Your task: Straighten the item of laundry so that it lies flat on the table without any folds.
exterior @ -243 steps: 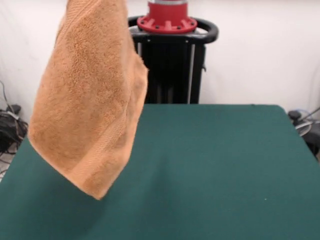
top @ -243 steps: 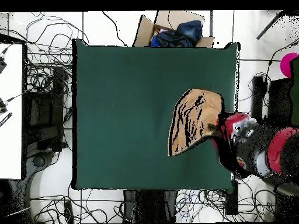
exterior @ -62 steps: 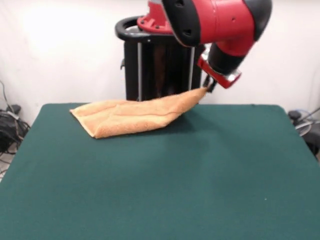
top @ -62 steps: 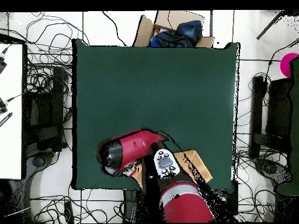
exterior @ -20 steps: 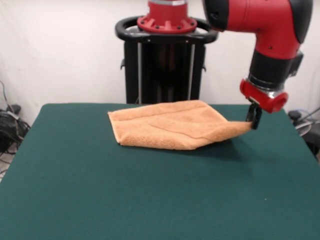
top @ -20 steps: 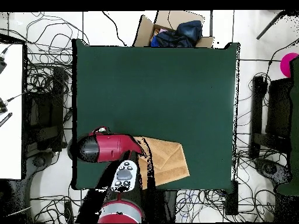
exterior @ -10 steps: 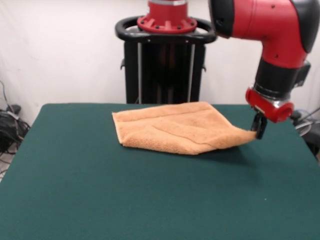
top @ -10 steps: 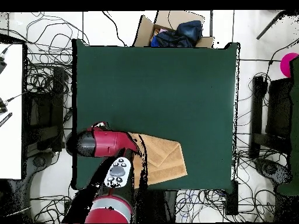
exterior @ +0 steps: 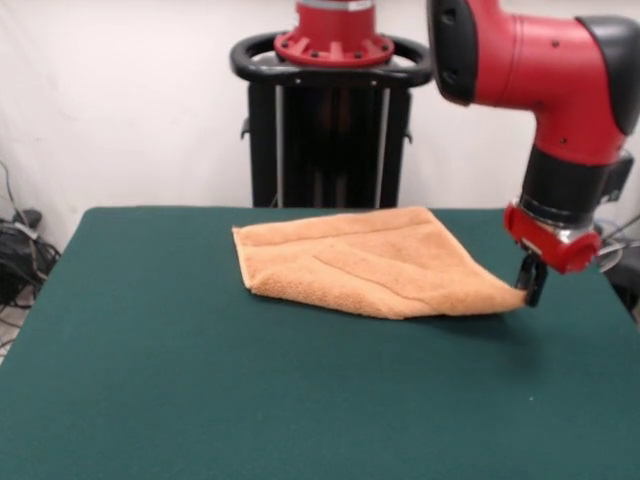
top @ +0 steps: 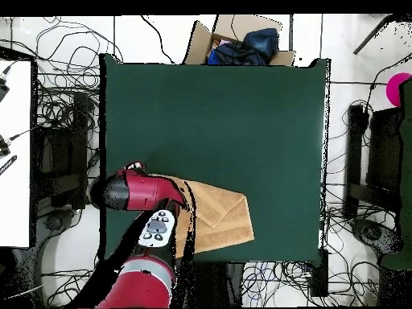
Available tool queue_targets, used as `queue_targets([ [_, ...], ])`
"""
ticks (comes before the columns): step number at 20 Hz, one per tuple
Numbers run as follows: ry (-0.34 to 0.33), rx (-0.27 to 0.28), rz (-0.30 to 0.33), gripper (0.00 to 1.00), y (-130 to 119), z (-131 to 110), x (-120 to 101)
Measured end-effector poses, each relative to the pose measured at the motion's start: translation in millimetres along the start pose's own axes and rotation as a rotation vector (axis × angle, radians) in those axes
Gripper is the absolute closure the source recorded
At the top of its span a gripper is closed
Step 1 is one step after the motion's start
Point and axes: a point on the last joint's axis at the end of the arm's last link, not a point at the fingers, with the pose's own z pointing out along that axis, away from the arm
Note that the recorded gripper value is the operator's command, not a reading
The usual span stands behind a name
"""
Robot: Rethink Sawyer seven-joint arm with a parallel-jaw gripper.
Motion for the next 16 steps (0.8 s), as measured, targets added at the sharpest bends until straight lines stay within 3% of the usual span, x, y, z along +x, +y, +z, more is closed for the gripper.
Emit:
queue_targets([
  [16,-0.017,-0.008,0.036,1.00,11,23,1],
])
